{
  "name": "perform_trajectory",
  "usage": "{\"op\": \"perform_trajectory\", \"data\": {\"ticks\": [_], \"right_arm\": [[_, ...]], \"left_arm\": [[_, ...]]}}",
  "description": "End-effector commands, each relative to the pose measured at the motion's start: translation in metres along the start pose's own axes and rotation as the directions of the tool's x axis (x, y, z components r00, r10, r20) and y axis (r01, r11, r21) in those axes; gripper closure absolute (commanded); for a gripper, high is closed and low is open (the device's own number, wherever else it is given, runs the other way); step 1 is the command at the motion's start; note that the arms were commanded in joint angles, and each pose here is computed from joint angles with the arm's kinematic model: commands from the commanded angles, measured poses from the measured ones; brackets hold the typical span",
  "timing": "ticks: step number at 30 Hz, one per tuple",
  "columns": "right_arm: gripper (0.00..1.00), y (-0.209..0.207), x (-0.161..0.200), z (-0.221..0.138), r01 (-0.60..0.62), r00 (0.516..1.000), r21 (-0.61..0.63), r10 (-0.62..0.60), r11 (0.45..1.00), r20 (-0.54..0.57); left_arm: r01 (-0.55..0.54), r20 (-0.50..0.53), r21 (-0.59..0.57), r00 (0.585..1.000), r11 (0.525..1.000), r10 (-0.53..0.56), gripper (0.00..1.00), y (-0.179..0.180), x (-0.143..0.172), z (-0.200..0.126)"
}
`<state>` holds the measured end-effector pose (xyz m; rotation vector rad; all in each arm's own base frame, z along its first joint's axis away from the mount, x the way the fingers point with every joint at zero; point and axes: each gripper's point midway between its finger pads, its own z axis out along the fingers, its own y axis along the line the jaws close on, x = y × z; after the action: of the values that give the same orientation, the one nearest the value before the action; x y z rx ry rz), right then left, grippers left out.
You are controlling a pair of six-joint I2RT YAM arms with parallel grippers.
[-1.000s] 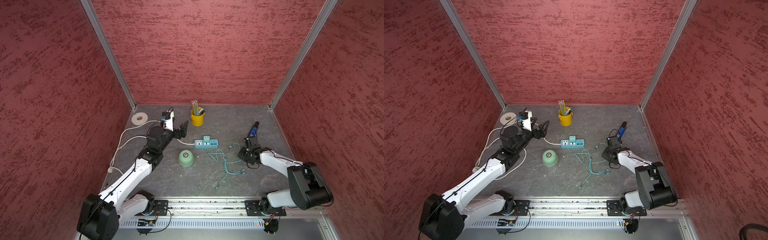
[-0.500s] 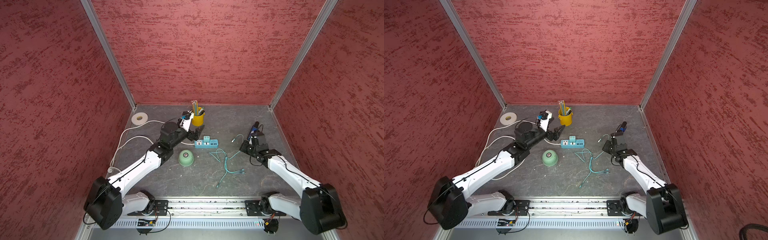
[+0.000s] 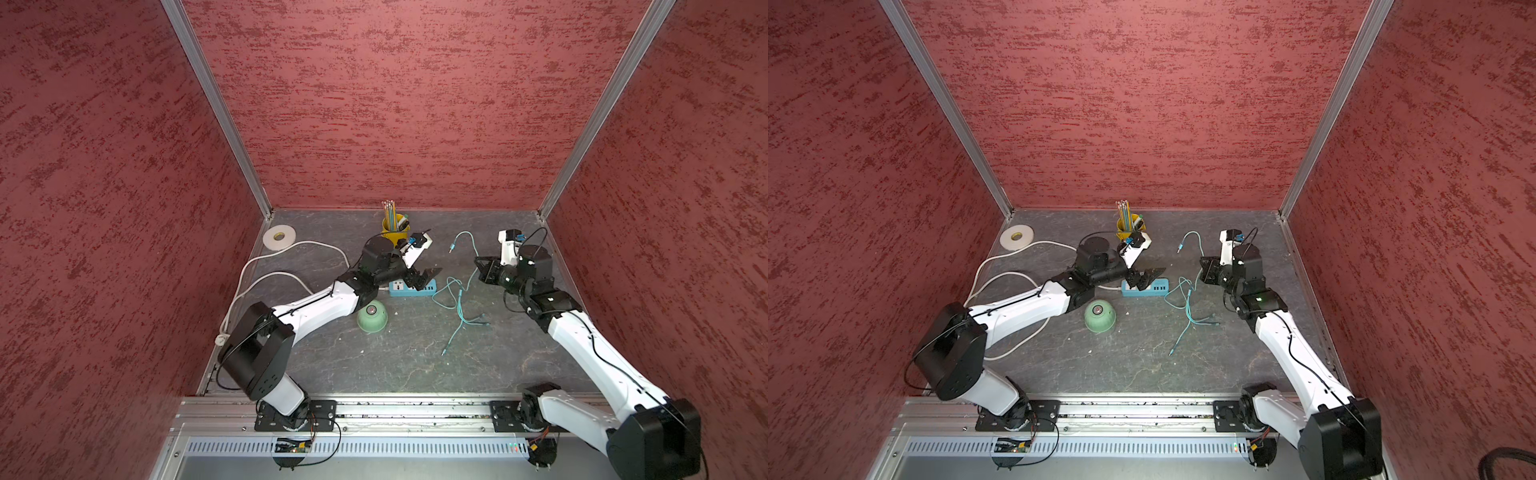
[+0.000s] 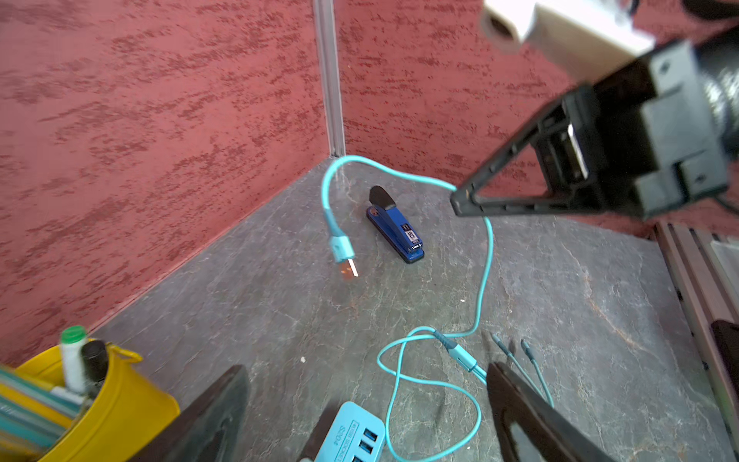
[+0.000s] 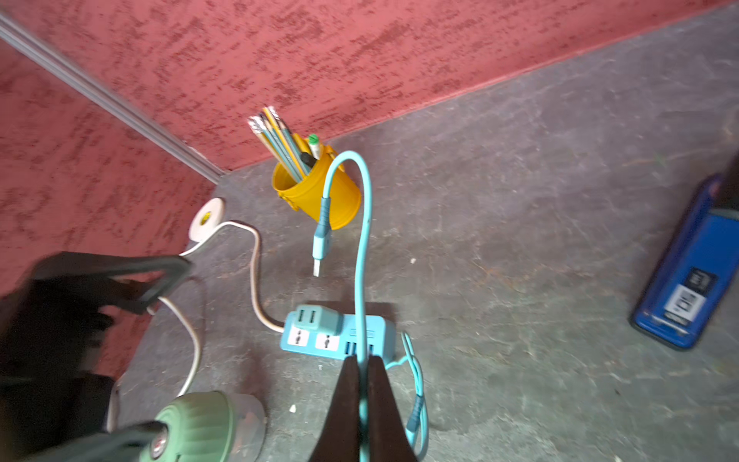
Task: Charge the cordless meat grinders
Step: Pick up the charging cable from the center of the board.
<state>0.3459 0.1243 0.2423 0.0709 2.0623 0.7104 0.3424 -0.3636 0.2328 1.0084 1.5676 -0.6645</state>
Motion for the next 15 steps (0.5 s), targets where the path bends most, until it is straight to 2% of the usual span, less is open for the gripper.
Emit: {"op": "perform_trajectory", "data": {"ticks": [1,4,7,9,15], "right_arm": [[1.00,0.021,-0.010,-0.004,-0.008,1.000,-0.088,0.007,0.996,-0.013],[1.00,0.023,-0.013,-0.004,-0.032,0.999,-0.086,0.030,0.996,-0.023],[1.00,0.024,-0.014,-0.005,-0.047,0.999,-0.086,0.045,0.995,-0.031],[1.00,0.025,-0.014,-0.004,-0.057,0.998,-0.087,0.053,0.995,-0.040],[1.00,0.024,-0.014,-0.005,-0.069,0.997,-0.073,0.065,0.995,-0.051]], "left_arm": [[-0.234,0.020,-0.134,0.971,0.963,0.238,0.08,0.001,-0.008,0.022],[-0.338,0.030,-0.316,0.930,0.887,0.366,0.12,0.019,-0.013,0.033],[-0.368,0.051,-0.437,0.901,0.821,0.431,0.19,0.030,-0.023,0.035],[-0.357,0.084,-0.472,0.892,0.806,0.444,0.21,0.032,-0.030,0.035],[-0.298,0.144,-0.494,0.898,0.817,0.415,0.21,0.038,-0.037,0.034]]}}
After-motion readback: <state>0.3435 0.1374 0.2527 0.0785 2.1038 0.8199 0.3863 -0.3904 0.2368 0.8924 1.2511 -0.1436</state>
